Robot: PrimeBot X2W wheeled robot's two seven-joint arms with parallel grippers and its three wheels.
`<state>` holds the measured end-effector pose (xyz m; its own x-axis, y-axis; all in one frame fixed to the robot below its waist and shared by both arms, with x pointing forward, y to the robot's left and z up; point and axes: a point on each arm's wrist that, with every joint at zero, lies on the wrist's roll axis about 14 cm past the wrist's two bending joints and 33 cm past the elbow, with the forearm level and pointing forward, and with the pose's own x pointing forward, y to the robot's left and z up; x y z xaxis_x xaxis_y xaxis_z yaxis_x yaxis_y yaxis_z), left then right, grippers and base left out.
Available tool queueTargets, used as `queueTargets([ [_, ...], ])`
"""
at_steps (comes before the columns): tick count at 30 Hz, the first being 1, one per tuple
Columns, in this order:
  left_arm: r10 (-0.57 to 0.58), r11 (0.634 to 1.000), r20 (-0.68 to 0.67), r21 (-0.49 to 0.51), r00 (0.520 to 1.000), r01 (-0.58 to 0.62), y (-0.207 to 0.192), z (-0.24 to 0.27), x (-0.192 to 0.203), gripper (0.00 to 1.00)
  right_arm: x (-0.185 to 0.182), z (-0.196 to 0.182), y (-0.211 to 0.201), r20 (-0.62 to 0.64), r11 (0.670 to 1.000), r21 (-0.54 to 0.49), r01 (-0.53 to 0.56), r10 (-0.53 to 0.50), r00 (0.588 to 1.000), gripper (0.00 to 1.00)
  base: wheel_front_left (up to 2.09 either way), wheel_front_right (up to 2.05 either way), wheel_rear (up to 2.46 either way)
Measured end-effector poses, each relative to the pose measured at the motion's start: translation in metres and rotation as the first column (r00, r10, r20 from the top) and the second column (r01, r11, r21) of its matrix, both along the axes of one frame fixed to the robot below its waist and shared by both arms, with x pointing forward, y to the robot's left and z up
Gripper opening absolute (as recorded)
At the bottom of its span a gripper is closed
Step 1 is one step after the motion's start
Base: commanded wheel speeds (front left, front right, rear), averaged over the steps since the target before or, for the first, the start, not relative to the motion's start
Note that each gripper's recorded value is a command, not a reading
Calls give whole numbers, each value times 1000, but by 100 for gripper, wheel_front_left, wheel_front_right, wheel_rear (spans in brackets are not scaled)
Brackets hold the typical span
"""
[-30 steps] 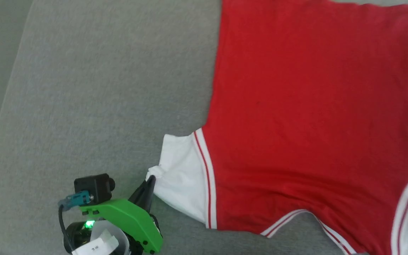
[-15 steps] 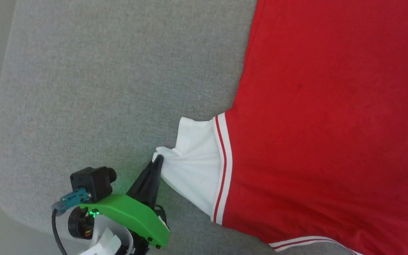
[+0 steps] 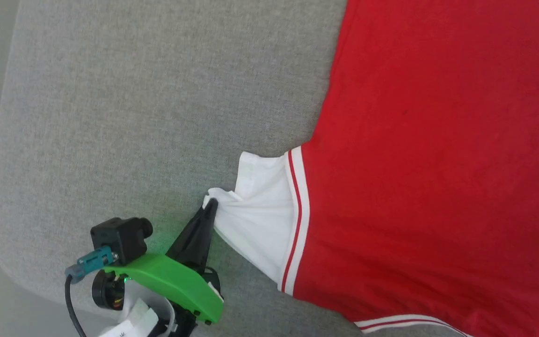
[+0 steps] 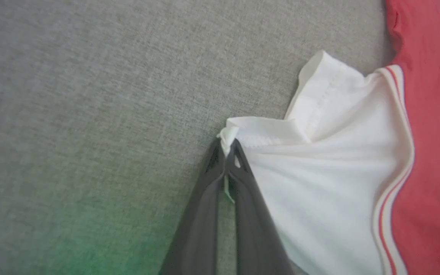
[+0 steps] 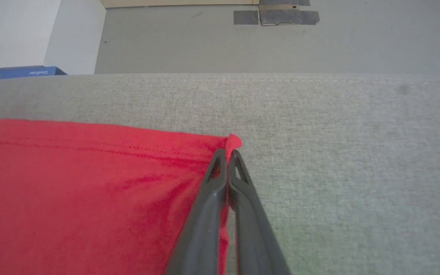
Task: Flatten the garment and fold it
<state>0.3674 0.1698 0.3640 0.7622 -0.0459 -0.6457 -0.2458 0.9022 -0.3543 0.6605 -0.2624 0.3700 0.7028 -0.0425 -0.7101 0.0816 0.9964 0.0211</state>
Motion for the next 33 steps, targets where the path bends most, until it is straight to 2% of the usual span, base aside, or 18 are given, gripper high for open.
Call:
queueTargets([
  [3,0,1000,10,-13,1000,0,-1,3,0,0,-4,19,-6,111,996,-75,-38,46,993,0,0,0,0],
  [6,-11,1000,17,-9,1000,11,0,7,-2,0,-16,37,-14,236,988,-143,-64,97,967,0,0,0,0],
  [10,-21,1000,31,-3,999,21,2,17,-6,0,-55,52,-32,353,985,-165,-42,99,930,0,0,0,0],
  [13,-24,1000,37,-19,999,25,1,23,-13,0,-96,54,-53,371,987,-160,2,59,927,0,0,0,0],
  [20,-54,998,66,-31,996,56,-4,40,-26,0,-214,49,-94,321,982,-101,159,-119,939,0,0,0,0],
  [24,-97,994,92,-37,991,101,-14,50,-26,0,-275,45,-107,275,964,-52,260,-236,932,0,0,0,0],
  [27,-135,989,106,-42,985,140,-23,55,-25,0,-316,32,-110,189,945,-13,326,-318,929,0,0,0,0],
  [28,-168,984,124,-44,978,175,-32,61,-23,0,-347,20,-108,104,927,29,375,-376,921,0,0,0,0],
  [33,-214,974,149,-48,965,223,-45,70,-20,0,-383,2,-103,-32,893,84,442,-441,897,0,0,0,0],
])
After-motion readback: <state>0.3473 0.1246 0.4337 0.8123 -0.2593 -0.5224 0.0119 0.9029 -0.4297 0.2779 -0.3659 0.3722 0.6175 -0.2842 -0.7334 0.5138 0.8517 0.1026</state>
